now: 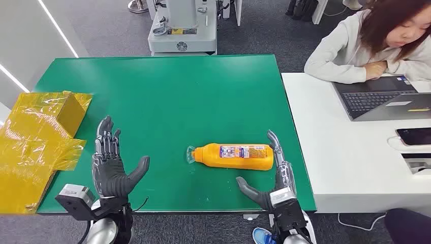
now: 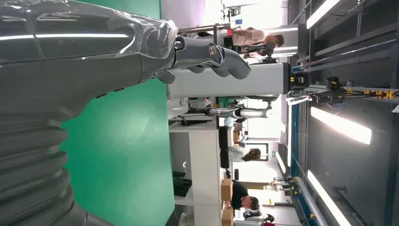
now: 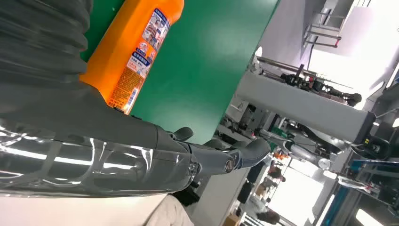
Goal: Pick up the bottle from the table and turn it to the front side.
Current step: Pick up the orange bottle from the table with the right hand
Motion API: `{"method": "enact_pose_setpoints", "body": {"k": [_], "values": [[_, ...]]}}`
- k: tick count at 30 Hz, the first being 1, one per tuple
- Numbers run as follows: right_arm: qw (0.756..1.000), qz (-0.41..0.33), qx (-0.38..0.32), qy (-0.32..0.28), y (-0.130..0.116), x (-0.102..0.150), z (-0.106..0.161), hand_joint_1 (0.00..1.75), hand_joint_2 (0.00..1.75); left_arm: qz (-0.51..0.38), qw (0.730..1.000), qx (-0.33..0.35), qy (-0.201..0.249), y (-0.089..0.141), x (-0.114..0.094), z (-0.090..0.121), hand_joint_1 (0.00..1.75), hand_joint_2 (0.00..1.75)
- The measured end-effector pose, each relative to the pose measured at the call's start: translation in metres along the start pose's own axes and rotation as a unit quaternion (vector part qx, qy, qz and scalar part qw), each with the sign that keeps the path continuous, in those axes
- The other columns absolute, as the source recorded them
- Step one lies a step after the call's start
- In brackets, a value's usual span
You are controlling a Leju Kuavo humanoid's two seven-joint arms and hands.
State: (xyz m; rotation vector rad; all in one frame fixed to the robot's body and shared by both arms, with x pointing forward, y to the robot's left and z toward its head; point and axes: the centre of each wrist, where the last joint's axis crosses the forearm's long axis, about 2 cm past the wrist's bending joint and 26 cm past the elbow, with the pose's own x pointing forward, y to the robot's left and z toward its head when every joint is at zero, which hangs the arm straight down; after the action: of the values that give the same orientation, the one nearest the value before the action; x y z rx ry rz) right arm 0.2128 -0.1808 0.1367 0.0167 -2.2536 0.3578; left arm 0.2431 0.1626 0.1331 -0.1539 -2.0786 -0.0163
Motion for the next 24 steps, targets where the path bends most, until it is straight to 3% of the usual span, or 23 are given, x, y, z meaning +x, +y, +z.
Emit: {"method": "enact_pose_setpoints", "body": {"k": [12,18,24], "values": [[0.992,0.103,0.054,0.052,-0.015,-0.021,-0.033,0.00,1.75,0.020,0.999,-0.039,-0.003,-0.012,-0.005,-0.014,0.00,1.75],[0.973,0.169,0.111,0.112,-0.041,-0.054,-0.060,0.00,1.75,0.043,0.996,-0.082,-0.006,-0.028,-0.007,-0.034,0.00,1.75],[0.947,0.155,0.209,0.187,-0.050,-0.087,-0.074,0.00,1.75,0.045,0.994,-0.097,-0.002,-0.033,-0.009,-0.046,0.00,1.75]]}}
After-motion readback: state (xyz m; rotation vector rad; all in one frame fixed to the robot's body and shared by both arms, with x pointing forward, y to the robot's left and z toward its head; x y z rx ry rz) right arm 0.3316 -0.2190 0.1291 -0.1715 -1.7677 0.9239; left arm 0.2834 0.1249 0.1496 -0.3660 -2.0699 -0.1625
